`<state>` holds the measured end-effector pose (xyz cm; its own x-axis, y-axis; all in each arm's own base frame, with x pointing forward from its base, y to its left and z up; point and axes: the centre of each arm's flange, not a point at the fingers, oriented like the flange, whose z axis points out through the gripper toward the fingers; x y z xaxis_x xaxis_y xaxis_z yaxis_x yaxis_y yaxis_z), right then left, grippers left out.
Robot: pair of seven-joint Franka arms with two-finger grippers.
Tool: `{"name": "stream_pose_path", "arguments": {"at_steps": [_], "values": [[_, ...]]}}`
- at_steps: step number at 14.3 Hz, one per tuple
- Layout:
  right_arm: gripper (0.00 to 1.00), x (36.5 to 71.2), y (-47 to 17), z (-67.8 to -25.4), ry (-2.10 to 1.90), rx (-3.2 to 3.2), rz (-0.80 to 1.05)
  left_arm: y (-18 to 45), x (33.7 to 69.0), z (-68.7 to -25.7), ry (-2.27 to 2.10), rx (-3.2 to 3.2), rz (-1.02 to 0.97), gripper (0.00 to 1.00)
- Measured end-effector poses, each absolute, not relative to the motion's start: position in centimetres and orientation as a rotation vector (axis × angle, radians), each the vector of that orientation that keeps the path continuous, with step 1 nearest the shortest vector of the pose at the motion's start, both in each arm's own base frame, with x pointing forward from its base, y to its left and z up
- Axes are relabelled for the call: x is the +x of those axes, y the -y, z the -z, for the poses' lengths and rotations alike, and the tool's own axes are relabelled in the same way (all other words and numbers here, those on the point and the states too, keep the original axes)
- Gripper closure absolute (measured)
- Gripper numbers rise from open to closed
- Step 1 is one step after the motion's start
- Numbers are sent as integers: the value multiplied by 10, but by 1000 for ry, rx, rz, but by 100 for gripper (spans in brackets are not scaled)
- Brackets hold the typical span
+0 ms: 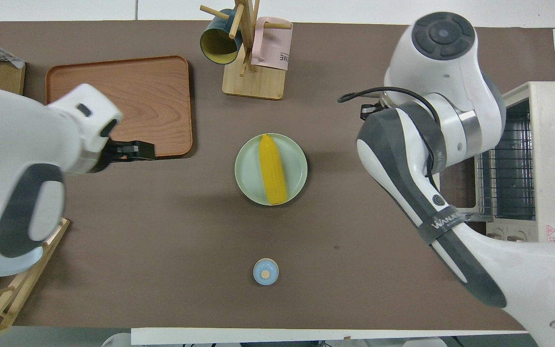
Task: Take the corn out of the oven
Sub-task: 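Grasp the yellow corn from the plate with the left gripper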
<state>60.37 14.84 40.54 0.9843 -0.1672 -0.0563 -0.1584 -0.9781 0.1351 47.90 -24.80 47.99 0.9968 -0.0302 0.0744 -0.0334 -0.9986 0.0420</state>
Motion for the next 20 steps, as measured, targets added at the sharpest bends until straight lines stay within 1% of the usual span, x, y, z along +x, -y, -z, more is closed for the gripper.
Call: {"name": "stream_pose_path", "arguments": {"at_steps": [2, 3, 5, 7, 9, 11, 13, 15, 16, 17, 19, 20], "values": [[99, 588, -104, -362, 210, 3000, 125, 324, 459, -441, -16, 3050, -121, 0], [99, 584, -87, -347, 216, 2997, 141, 350, 451, -424, -43, 3031, -118, 0], [99, 579, -74, -331, 222, 2997, 161, 390, 442, -400, -77, 3036, -131, 0], [99, 578, -77, -324, 211, 3001, 158, 429, 440, -377, -110, 3075, -180, 0], [99, 579, -80, -316, 202, 3005, 159, 457, 447, -347, -134, 3080, -176, 0], [99, 579, -79, -311, 185, 2990, 163, 469, 454, -317, -136, 3061, -145, 0], [99, 579, -73, -306, 166, 2966, 168, 474, 457, -298, -163, 3041, -128, 2], [99, 577, -67, -299, 161, 2950, 182, 473, 463, -297, -181, 3033, -131, 25], [99, 576, -66, -298, 157, 2947, 181, 469, 470, -301, -192, 3033, -138, 40], [99, 576, -67, -298, 147, 2943, 178, 460, 481, -305, -179, 3051, -136, 45], [99, 575, -71, -297, 98, 2919, 169, 429, 509, -311, -89, 3117, -100, 45], [99, 575, -73, -298, 68, 2901, 167, 404, 528, -317, -50, 3139, -90, 45]]}}
